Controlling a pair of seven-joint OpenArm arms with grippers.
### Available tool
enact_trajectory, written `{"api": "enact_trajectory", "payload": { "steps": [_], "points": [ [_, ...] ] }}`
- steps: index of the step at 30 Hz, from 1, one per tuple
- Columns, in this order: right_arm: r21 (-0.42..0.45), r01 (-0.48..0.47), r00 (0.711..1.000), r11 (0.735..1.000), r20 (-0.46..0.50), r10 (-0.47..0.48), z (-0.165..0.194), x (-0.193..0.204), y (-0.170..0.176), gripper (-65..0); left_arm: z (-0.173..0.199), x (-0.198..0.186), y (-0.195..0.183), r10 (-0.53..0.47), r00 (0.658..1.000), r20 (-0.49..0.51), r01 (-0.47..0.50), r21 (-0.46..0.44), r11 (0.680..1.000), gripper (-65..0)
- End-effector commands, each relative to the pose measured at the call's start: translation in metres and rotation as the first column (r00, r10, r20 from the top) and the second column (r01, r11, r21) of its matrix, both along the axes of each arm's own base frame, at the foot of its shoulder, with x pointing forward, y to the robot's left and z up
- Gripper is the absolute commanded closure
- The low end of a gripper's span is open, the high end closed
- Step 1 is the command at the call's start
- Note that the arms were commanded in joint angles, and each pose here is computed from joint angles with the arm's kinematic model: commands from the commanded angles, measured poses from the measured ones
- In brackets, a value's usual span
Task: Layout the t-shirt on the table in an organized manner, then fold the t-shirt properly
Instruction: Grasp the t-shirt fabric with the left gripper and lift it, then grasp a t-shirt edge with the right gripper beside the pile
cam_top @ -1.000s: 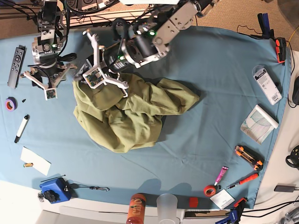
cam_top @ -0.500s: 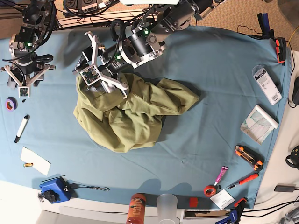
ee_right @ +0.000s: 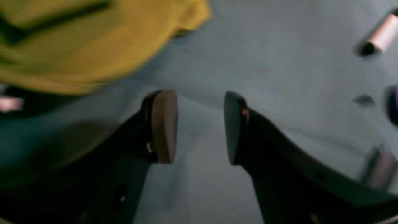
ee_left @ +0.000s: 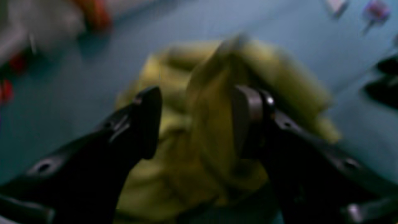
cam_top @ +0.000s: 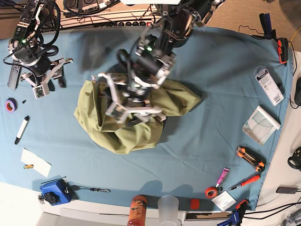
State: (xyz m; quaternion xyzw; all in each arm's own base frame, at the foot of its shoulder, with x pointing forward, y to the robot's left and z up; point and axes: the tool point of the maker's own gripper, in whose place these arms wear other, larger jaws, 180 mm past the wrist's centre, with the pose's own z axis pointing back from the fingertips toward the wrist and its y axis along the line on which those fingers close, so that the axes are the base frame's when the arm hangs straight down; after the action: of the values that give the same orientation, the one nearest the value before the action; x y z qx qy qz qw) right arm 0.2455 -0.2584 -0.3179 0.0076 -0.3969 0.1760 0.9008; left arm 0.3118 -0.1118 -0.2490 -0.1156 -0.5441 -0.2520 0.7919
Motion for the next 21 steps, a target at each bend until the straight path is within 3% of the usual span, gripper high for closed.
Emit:
{"api": "enact_trajectory", "payload": {
  "steps": [1, 5, 13, 21],
  "points": [
    [0.018, -0.031, 0.998, 0.999, 0.052, 0.030, 0.014, 0.006, 0.004, -24.9, 0.021, 0.013, 0.007, 0.033, 0.998, 0.062, -0.030, -0.045, 0.999, -36.1],
    [0.087, -0.064, 0.995, 0.994, 0.080, 0.057, 0.020, 0.008, 0.017, -24.9, 0.007, 0.025, 0.040, 0.089, 0.996, 0.009, -0.088, -0.065, 0.994, -36.1],
    [0.142, -0.086, 0.987, 0.986, 0.150, 0.064, 0.038, 0.023, 0.026, -24.9, -0.012, 0.044, 0.110, 0.212, 0.977, 0.004, -0.212, 0.015, 0.977, -36.1],
    [0.179, -0.117, 0.972, 0.977, 0.223, 0.075, 0.060, 0.042, 0.033, -24.9, -0.027, 0.045, 0.148, 0.246, 0.969, -0.023, -0.244, 0.065, 0.968, -36.1]
  ]
}}
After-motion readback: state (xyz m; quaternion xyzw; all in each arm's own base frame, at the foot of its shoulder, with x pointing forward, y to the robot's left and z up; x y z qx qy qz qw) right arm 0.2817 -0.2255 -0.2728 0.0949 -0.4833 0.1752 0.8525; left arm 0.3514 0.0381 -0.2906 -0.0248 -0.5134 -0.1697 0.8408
